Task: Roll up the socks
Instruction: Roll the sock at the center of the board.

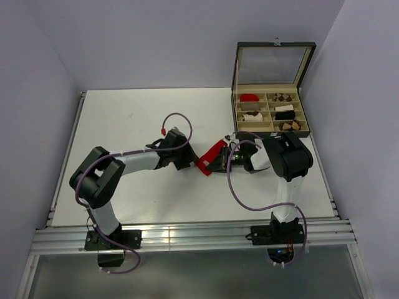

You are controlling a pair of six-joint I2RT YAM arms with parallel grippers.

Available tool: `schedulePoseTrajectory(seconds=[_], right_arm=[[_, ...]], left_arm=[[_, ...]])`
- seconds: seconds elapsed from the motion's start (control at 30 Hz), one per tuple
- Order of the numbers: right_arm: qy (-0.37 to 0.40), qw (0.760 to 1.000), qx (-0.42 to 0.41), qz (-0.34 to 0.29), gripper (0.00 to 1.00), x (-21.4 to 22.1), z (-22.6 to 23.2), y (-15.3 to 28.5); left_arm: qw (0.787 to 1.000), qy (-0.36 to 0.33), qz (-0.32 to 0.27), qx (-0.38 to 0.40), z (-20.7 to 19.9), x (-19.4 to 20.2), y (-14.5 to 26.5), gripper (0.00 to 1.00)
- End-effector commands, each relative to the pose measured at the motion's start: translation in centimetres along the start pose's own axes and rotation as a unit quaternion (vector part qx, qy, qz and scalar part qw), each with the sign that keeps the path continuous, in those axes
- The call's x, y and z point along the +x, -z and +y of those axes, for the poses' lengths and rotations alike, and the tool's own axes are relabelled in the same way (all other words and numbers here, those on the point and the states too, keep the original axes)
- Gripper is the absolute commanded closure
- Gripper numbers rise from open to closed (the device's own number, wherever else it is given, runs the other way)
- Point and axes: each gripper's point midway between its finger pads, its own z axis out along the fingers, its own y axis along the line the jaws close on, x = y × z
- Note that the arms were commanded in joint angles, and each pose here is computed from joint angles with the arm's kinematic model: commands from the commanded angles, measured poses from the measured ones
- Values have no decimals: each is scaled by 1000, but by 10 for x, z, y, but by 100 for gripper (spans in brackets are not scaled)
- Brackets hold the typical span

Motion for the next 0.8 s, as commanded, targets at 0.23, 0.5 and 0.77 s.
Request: schedulePoseTrajectory(seconds=[0.23,0.5,0.77], right_arm=[[-38,997,72,-10,100,5,-39,0],[-19,996,91,-19,100,-2,-38,2],[103,977,179,-51,65,-14,-23,13]], left_arm=[[1000,-4,-3,14,-14,-4,-10,51],[999,-10,33,-38,12,15,-24,70],[995,-45,40,-85,27,16,-31,77]])
